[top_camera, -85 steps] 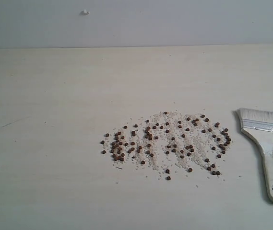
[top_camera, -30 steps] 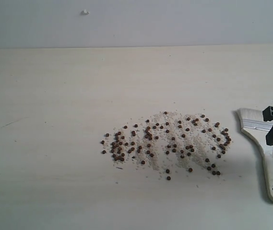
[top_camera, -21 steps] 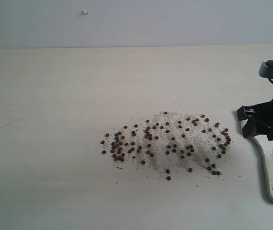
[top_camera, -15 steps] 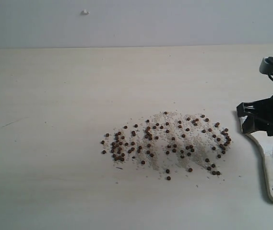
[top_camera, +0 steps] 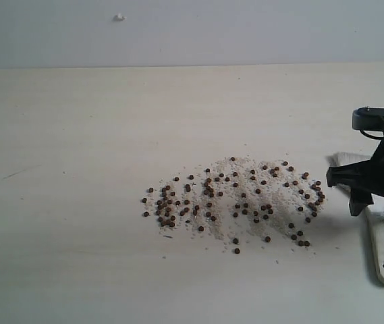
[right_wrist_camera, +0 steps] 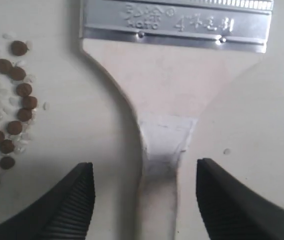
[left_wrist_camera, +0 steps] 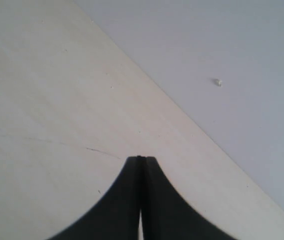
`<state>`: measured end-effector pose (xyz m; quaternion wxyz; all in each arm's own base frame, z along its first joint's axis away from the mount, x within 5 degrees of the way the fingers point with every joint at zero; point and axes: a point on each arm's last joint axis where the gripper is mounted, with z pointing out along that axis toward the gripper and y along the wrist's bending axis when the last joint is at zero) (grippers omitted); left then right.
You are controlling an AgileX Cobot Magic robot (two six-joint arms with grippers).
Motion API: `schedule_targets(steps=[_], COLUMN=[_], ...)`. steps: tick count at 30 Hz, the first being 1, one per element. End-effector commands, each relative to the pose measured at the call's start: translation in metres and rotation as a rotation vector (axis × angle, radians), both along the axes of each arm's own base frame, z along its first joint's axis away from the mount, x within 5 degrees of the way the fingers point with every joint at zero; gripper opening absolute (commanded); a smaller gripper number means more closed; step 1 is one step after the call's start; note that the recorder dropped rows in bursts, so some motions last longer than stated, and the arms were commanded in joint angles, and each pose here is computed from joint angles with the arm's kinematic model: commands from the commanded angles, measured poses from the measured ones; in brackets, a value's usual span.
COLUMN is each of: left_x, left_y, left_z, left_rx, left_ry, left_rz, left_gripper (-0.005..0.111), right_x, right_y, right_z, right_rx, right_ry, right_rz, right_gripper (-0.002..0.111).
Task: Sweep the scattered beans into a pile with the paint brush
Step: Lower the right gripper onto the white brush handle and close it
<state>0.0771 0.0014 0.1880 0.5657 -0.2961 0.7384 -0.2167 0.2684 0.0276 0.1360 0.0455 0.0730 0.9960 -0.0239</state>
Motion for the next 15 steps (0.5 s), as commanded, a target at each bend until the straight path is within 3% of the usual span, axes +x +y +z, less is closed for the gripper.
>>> schedule_targets(steps=[1,15], left_x=[-0.001,-0.001], left_y=[0.0,0.0], left_z=[0.0,0.0], left_rx=[0.001,0.001], left_ry=[-0.004,-0.004], left_rz=[-0.003,-0.003], left_gripper=[0.0,0.0], right_x=[0.005,-0.004], right_y=[0.001,-0.003], right_z=[-0.01,-0.026], right_rx=[-0.004,-0.022], right_ry=[-0.006,-0.089], right_rz=[0.013,-0.048], right_gripper=[0.059,0.059])
